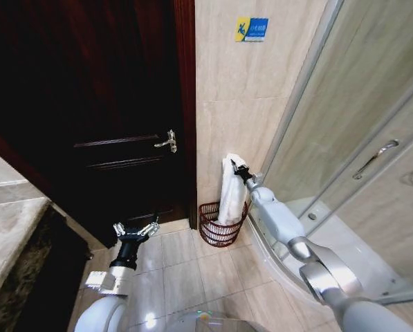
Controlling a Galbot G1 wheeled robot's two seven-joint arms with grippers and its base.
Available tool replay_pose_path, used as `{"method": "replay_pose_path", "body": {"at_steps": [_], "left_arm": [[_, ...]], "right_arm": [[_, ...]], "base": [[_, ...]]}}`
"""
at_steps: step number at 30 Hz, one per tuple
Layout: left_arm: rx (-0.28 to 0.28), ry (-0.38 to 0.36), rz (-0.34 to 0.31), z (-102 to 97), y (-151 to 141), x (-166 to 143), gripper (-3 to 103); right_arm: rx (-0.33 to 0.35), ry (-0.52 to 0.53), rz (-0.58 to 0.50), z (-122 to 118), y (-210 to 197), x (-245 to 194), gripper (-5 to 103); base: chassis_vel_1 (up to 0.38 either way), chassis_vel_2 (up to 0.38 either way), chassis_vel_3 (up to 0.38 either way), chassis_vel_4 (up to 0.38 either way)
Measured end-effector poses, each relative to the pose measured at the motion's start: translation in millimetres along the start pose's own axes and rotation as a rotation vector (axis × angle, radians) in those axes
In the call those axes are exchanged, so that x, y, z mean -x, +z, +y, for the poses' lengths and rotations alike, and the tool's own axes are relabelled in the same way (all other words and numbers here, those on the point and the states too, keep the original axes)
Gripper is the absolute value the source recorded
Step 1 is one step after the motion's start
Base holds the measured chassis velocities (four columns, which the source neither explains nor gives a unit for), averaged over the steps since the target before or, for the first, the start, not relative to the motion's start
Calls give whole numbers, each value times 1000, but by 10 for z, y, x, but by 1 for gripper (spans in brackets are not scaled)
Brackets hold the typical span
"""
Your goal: Discard the used towel into the hamper.
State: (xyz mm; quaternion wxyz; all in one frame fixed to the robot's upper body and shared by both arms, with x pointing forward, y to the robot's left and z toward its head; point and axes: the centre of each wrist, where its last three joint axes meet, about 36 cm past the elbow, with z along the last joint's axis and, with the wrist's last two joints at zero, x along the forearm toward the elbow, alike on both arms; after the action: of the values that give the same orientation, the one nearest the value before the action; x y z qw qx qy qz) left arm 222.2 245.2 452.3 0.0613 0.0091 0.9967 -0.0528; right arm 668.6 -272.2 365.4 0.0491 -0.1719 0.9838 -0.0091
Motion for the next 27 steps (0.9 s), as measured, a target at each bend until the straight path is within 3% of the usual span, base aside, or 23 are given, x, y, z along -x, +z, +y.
{"method": "replay_pose_path", "body": {"at_steps": [9, 18, 27], "left_arm": [[0, 0, 0, 0, 0, 0, 100], [0, 0, 0, 0, 0, 0, 100], [0, 0, 0, 0, 0, 0, 100]], "right_arm": [[37, 18, 52, -10, 377, -118, 13], [101, -24, 67, 396, 512, 0, 13], [119, -49, 33, 683, 409, 196, 13]], "base": [[0, 0, 0, 0], [0, 0, 0, 0], [0, 0, 0, 0]]}}
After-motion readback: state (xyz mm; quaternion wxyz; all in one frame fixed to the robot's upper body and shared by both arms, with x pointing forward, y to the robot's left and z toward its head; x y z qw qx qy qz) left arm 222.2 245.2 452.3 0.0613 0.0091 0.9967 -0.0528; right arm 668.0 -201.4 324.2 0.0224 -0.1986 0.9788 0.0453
